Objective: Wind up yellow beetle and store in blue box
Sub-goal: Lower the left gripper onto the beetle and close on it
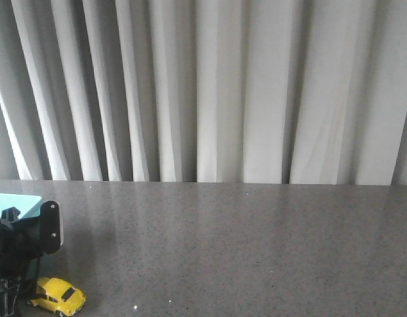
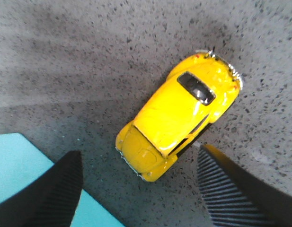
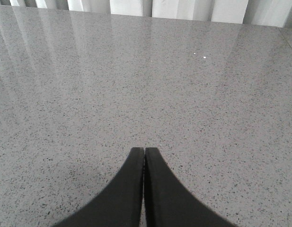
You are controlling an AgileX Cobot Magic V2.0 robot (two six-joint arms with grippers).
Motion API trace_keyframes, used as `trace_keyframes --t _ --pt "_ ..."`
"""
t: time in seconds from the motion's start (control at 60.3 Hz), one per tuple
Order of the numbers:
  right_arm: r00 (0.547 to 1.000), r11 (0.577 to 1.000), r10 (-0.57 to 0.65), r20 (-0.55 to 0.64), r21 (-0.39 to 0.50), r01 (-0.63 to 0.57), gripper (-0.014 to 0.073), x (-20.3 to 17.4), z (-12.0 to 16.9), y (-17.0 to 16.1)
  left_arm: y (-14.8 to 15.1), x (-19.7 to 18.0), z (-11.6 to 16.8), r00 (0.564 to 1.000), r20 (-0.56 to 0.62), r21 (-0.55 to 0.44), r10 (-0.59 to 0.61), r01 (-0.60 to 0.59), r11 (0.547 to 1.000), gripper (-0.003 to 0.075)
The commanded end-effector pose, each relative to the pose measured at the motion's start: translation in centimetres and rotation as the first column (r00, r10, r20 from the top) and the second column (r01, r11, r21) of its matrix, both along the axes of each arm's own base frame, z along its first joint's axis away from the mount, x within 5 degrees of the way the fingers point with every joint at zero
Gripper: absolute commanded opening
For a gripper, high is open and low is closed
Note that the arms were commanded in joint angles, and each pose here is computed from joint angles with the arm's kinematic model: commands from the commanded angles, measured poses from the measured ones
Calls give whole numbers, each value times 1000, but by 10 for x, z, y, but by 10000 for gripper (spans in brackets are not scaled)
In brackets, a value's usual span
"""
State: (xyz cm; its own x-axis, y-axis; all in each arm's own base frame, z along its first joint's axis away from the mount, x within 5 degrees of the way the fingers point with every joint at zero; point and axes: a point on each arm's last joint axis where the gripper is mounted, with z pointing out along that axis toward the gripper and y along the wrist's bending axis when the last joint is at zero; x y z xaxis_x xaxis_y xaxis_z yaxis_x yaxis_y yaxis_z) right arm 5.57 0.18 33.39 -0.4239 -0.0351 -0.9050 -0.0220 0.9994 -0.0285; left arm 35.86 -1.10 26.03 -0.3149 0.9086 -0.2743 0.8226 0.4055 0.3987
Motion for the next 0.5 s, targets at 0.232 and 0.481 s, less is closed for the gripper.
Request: trace_keyframes --t 0.232,0.481 --pt "997 1000 -4 81 -5 5 -7 2 12 0 0 13 5 996 85 35 -11 8 999 472" --pt "997 1000 -4 81 -5 5 -7 2 12 0 0 20 -7 997 78 34 -11 9 999 426"
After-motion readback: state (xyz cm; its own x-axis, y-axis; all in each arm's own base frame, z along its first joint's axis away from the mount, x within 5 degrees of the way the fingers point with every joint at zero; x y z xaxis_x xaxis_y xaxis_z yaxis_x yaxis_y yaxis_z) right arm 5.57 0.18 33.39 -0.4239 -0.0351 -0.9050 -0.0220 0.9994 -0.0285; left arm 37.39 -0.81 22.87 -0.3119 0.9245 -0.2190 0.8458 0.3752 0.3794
